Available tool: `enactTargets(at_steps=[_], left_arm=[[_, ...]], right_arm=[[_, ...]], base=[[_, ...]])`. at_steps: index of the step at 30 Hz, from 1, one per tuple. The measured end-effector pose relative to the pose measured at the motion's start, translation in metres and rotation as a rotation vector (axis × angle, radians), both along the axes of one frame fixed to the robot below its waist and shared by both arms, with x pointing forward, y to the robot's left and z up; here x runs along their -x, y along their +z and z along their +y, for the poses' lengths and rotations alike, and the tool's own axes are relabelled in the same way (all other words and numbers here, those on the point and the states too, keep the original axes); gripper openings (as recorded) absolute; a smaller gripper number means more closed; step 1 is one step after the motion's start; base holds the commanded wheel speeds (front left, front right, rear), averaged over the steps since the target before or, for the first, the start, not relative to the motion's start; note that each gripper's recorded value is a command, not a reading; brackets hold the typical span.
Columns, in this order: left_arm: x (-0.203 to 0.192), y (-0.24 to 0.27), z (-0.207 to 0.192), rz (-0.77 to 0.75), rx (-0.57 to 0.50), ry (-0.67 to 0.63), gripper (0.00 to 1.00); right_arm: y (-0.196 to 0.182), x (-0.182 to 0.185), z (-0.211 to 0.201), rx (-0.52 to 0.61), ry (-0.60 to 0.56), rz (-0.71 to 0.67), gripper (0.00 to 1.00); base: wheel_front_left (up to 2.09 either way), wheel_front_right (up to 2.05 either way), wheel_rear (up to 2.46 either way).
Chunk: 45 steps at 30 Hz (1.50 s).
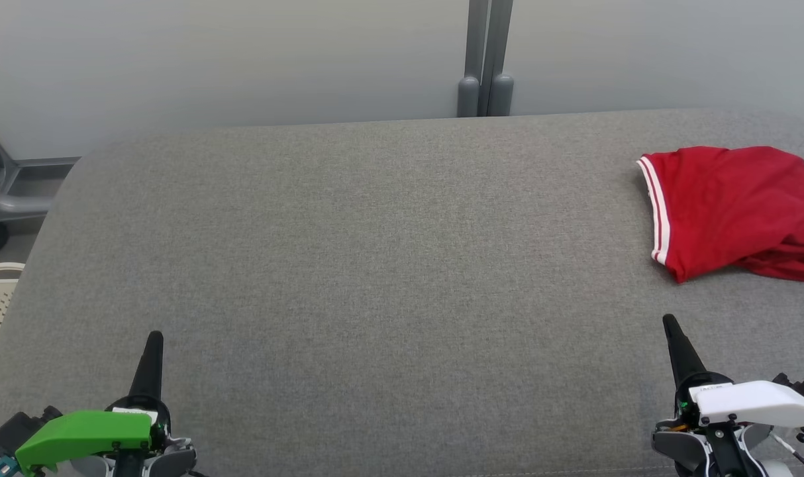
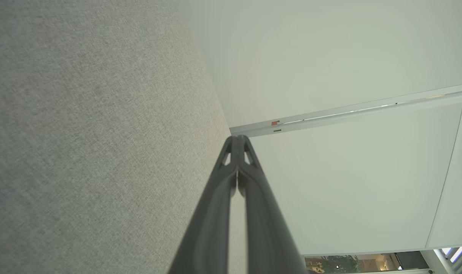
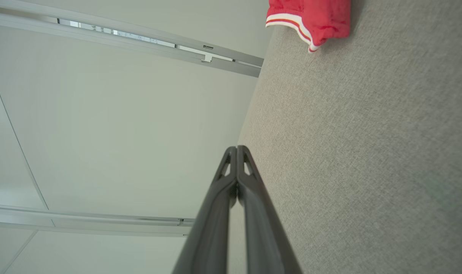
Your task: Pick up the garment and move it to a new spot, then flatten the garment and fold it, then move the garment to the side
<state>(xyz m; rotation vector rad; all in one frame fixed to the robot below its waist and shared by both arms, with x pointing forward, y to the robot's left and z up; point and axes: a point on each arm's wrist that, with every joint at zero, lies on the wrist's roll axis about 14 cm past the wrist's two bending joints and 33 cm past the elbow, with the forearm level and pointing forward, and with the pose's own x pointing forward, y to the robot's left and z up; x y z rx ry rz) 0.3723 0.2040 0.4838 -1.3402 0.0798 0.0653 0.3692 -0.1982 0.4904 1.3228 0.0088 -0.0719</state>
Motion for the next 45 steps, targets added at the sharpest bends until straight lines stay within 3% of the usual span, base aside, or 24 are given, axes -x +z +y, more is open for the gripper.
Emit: enactTargets(at_steps=[34,45], left_arm=[[-0.012,0.02,0.001,-0.082,0.232,-0.013,0.0],[-0.012,0.021,0.001,-0.084,0.235,-0.013,0.0]], right_arm=[[0.013,-0.006,0.003,-0.248,0.015,-0.05,0.0],[0.013,-0.006,0.003,-0.25,0.015,-0.05,0.0]], base=[[0.0,0.0,0.0],[0.0,0.0,0.0]])
